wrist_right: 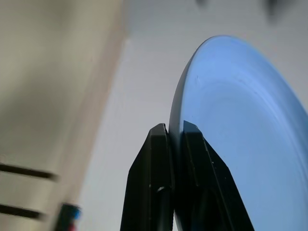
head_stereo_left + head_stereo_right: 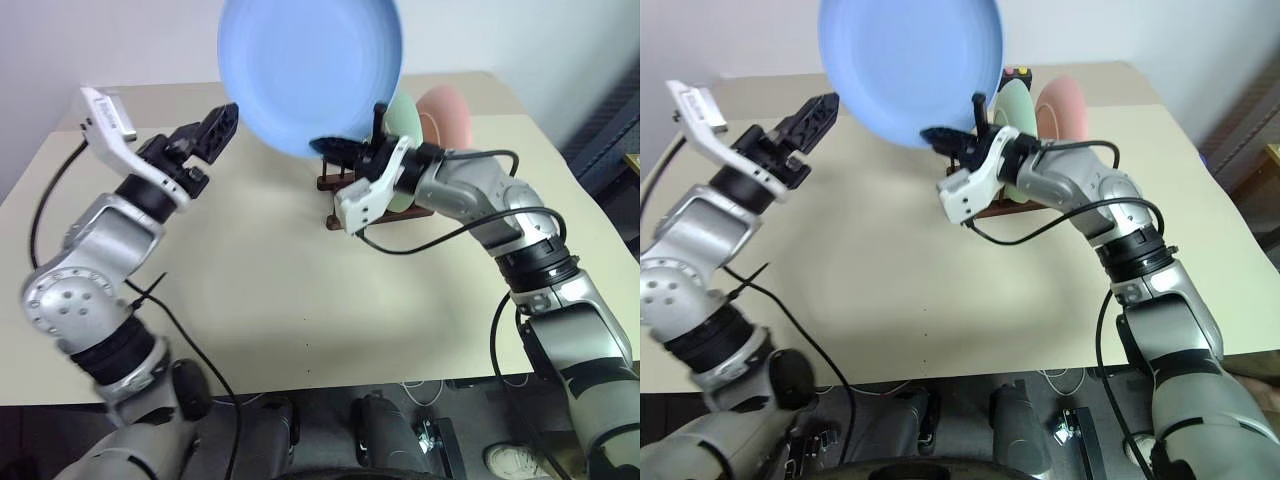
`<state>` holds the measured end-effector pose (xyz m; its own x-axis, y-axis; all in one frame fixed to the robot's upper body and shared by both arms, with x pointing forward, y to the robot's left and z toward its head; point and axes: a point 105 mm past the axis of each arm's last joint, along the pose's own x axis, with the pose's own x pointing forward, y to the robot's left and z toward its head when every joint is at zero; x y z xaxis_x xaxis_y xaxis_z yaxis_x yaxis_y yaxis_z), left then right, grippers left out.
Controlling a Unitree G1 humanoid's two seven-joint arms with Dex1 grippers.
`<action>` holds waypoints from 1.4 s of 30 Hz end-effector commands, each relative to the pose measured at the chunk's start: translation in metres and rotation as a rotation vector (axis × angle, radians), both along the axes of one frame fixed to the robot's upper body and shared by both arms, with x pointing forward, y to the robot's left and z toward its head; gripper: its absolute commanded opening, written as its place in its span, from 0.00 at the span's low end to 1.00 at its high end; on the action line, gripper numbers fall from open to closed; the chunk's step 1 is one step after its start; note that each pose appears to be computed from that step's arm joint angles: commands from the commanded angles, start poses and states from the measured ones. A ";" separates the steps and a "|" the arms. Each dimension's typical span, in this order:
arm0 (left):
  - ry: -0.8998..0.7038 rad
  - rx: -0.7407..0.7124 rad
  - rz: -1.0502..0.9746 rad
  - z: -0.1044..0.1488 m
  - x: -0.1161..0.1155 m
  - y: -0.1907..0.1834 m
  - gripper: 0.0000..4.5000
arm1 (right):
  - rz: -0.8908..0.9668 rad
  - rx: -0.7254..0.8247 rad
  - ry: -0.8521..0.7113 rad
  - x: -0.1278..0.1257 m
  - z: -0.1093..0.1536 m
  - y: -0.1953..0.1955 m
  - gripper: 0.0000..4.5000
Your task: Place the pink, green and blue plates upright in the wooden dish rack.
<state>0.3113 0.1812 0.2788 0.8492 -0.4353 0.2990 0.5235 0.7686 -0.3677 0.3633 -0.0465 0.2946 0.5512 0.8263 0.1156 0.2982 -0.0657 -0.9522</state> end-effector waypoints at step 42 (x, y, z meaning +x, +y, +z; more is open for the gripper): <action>-0.299 0.642 -0.258 -0.039 -0.054 0.005 0.99 | 0.690 1.512 1.763 0.008 0.020 -0.042 0.00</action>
<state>0.2599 0.1868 0.2336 0.6236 -0.7743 0.1071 0.7340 0.6272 0.2606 0.3723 -0.0818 0.2990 0.5526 0.7187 0.4220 -0.8003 0.3161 0.5096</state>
